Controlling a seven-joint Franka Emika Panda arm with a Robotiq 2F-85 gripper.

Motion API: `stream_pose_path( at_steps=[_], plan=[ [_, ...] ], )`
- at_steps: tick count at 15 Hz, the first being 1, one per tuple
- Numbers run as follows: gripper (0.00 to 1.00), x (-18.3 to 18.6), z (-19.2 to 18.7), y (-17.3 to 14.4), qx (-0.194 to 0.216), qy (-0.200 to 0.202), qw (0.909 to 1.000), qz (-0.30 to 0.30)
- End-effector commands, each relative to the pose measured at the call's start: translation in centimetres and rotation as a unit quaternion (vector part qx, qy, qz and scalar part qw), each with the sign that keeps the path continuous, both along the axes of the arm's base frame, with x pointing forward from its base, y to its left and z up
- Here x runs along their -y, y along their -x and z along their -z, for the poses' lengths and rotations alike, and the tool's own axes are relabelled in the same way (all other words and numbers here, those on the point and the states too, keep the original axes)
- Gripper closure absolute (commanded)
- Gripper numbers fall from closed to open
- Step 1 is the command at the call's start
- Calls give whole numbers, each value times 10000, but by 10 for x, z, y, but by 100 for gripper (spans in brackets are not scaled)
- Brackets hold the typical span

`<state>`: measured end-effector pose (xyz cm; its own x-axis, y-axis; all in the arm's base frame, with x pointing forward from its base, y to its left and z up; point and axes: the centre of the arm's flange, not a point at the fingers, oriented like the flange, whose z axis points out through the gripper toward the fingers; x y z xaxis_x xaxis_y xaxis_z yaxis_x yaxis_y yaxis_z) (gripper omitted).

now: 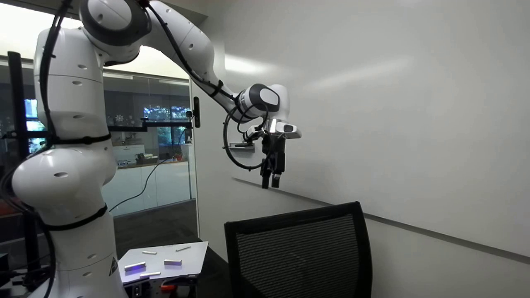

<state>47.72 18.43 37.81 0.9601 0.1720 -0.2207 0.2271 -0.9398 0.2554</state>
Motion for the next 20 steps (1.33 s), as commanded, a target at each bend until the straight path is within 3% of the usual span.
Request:
stream_pose_path(
  at_steps=[1, 13, 20],
  plan=[
    [0, -5, 20, 13, 46, 62, 9999, -104],
    [0, -24, 72, 26, -21, 348, 9986, -396],
    [0, -22, 106, 28, -141, 485, 9984, -243]
  ],
)
